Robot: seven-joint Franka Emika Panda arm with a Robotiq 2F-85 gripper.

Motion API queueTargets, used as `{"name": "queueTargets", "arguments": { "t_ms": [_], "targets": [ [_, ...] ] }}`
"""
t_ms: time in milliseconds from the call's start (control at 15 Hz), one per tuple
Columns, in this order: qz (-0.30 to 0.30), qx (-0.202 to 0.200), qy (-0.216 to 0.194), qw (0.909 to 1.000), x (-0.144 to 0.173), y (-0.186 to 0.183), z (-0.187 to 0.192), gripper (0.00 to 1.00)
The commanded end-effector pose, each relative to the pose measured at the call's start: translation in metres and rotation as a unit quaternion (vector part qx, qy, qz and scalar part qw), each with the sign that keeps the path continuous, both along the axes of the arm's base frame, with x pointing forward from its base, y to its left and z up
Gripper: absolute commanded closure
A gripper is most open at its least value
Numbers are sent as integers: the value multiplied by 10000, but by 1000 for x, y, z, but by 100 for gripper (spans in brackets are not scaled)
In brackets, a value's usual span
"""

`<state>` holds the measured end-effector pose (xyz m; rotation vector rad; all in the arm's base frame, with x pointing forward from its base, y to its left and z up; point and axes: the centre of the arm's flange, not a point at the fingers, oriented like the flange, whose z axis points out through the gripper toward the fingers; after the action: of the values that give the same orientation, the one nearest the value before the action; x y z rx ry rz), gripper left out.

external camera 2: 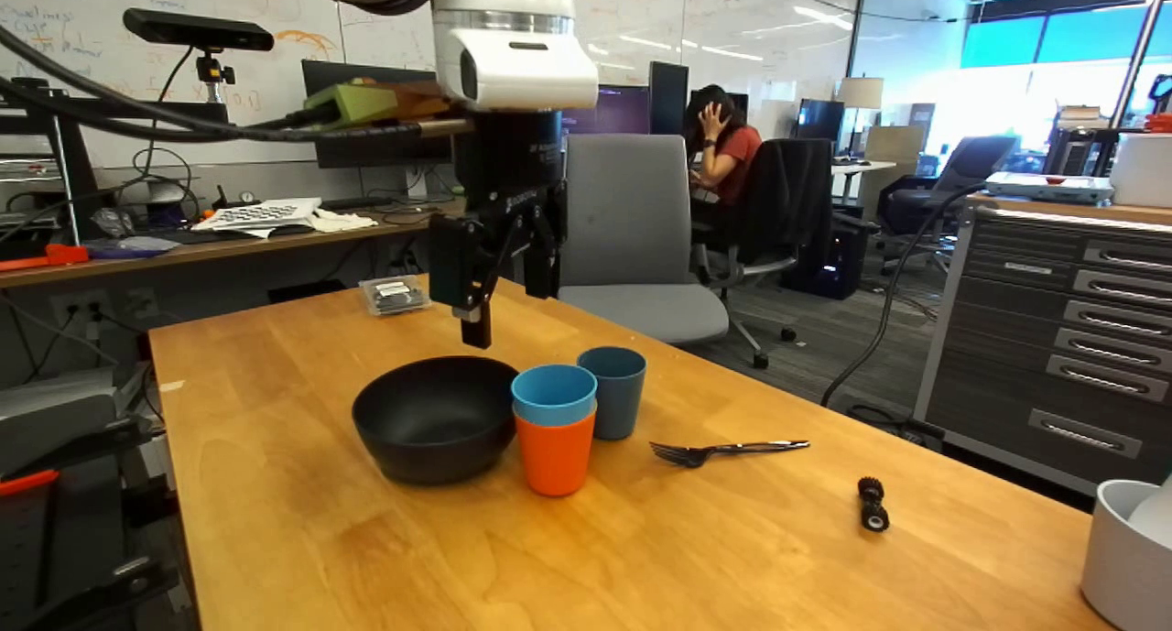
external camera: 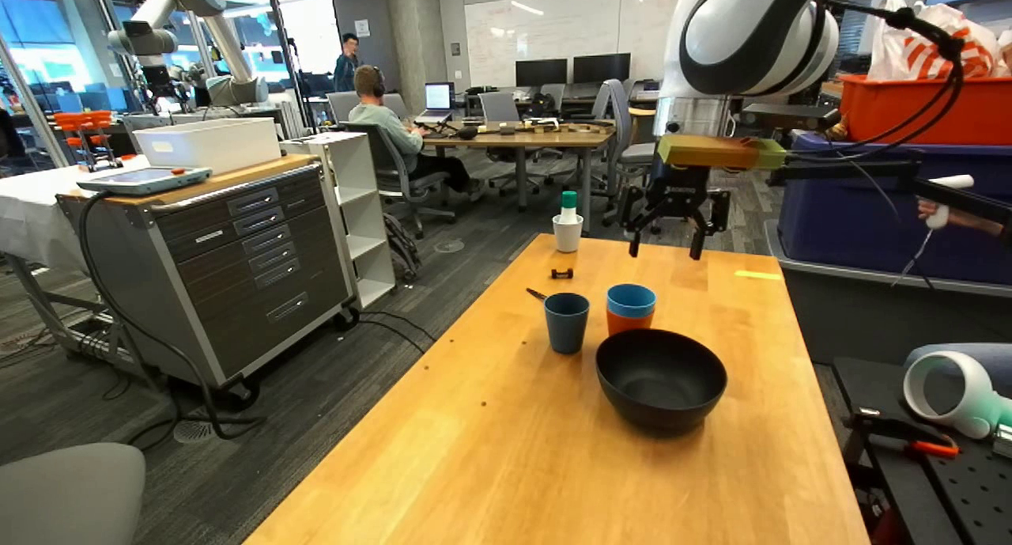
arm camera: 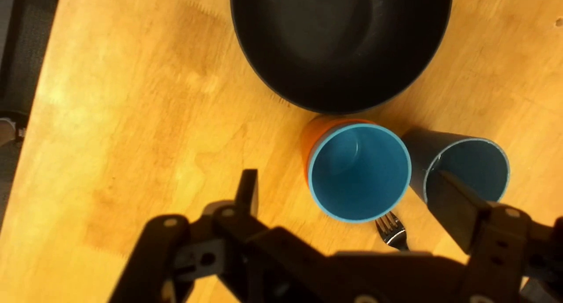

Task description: Stack the three cups and put the in the bowl, then pick the fork and put it in the cups

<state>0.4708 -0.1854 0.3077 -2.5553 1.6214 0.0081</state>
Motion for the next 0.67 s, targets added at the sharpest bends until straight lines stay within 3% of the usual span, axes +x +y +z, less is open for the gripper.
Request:
{"name": "queueTargets", "arguments": {
  "t_ms": [0,600],
  "targets": [
    [146,-144,85,9998,-16,3,21,0],
    [199,-385,326,9985,-19,-19,11,0]
  ]
}}
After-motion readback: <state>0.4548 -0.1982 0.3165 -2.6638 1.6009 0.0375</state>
